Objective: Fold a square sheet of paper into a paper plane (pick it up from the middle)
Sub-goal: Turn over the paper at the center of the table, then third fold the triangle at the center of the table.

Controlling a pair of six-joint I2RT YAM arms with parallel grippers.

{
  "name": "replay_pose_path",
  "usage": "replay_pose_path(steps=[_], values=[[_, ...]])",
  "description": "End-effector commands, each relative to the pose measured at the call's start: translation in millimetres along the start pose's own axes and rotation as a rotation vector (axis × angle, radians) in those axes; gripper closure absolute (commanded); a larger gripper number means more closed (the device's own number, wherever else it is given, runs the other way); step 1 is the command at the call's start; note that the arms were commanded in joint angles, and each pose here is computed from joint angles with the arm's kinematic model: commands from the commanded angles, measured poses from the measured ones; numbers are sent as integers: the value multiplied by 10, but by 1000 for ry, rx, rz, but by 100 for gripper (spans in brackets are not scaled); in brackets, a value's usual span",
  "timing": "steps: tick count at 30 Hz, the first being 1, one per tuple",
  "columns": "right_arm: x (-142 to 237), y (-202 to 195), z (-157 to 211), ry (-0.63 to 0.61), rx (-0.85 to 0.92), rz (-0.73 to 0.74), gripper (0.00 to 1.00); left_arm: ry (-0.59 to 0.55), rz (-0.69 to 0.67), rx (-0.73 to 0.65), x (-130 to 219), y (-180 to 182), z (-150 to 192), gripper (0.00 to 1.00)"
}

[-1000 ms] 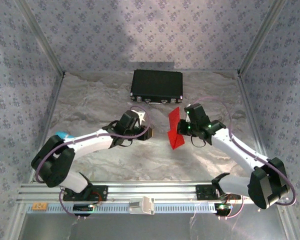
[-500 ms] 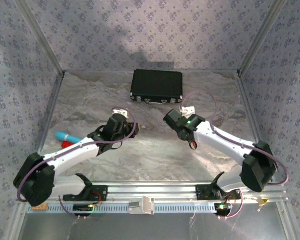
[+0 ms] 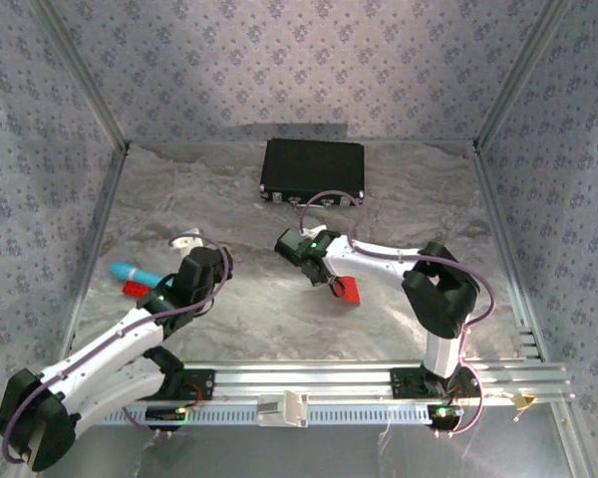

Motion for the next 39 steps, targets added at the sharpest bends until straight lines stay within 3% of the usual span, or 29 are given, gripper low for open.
replay_pose_path(steps=[1,6,11,16,21,28,39], values=[[75,373,-145,-22,-12,-231,83,-9,-34,2,3,73,-12,58],[198,340,-192,-93,-124,-451,70,52,18,-26,-89,-56,97,55],[207,-15,-91,-177,-306,-701,63,224,43,-114,-291,-263,366,56],[78,-368,82,-216,-523,-845,75,415,166,-134,-471,-600,703,59],[-69,-386,177,-168,-567,-895,90,577,215,-163,-593,-823,1037,68],[-266,-245,241,-82,-589,-944,94,711,269,-141,-643,-1022,1358,68],[-654,-208,673,54,-711,-957,94,873,378,-6,-672,-1190,1669,58]])
Point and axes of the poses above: each hand's point on the last joint's axis, 136 mm out from that joint toward the fingers, its own x axis back along the fingers, its own y axis along the line the jaws close on, z = x × y, the point moved 2 cm from there along x, back along the fingers, and after that the axes turned 9 degrees about x, right-handed, at the moved point
